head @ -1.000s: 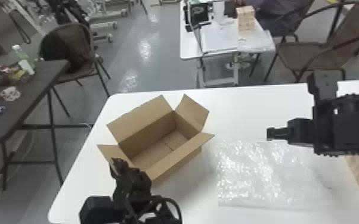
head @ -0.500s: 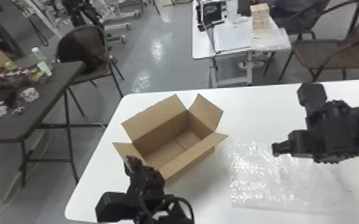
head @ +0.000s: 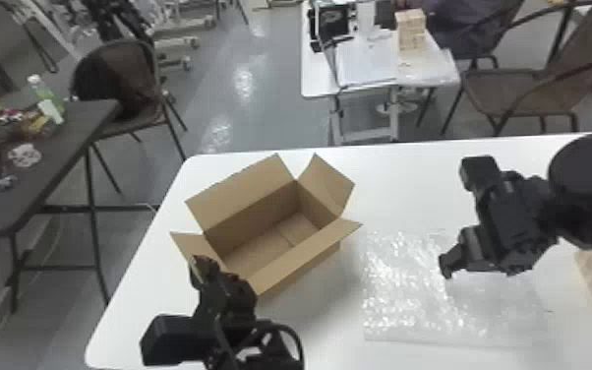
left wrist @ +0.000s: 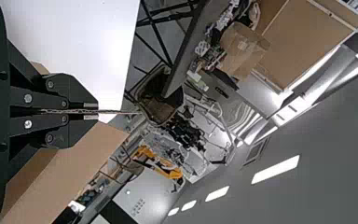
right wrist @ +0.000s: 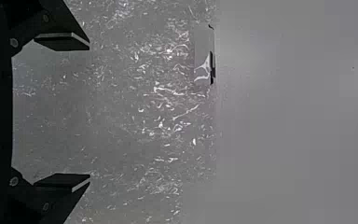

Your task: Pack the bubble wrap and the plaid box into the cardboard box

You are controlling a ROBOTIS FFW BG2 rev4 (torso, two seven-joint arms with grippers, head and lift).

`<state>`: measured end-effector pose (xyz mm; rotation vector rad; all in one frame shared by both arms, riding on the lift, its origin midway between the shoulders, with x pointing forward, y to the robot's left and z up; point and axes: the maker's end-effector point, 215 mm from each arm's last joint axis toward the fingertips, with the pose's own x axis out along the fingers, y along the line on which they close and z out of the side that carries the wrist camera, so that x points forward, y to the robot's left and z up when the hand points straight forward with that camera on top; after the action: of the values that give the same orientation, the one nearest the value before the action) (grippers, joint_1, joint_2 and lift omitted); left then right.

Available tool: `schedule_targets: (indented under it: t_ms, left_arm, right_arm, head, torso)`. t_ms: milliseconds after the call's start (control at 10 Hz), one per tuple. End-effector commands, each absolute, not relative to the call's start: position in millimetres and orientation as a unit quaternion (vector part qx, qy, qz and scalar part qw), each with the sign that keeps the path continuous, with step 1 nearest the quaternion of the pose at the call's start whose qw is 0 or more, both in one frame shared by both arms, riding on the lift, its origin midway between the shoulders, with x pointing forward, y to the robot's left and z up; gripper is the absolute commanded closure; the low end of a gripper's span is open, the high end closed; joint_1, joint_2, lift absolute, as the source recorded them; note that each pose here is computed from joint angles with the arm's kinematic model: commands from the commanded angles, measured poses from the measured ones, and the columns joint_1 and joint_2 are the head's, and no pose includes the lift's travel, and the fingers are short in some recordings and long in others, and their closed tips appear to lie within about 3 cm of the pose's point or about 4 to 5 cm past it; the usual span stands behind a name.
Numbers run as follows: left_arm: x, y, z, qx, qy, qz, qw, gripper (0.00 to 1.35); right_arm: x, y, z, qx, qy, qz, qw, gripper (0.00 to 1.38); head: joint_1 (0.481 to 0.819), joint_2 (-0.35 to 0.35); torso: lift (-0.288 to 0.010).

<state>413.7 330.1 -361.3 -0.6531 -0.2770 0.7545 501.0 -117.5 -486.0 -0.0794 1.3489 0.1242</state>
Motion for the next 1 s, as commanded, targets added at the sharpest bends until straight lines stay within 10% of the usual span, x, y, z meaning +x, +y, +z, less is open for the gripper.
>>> schedule_targets:
  t_ms: [0, 300, 500, 900]
  left_arm:
    - [413, 331, -362, -0.312, -0.133, 0.361, 0.868, 1.22]
    - [413, 331, -361, -0.312, -0.134, 0.362, 0.868, 1.22]
    - [413, 331, -361, -0.312, -0.134, 0.361, 0.868, 1.22]
    - [409, 332, -364, -0.313, -0.132, 0.365, 0.867, 1.22]
  right_arm:
    - [492, -108, -499, -0.016, 0.634, 0.066, 0.771, 0.28]
    - [484, -100, -521, 0.021, 0.643, 0.074, 0.762, 0.46]
    - [493, -101, -511, 0.015, 0.628, 0.072, 0.774, 1.09]
    - [533, -105, -436, 0.033, 0.538, 0.081, 0.838, 1.13]
  head:
    - [0.695, 0.255]
    - [0.695, 0.291]
    - [0.695, 0.282]
    - [0.695, 0.275]
  torso:
    - [-0.102]
    - [-0.102]
    - [-0.102]
    - [-0.102]
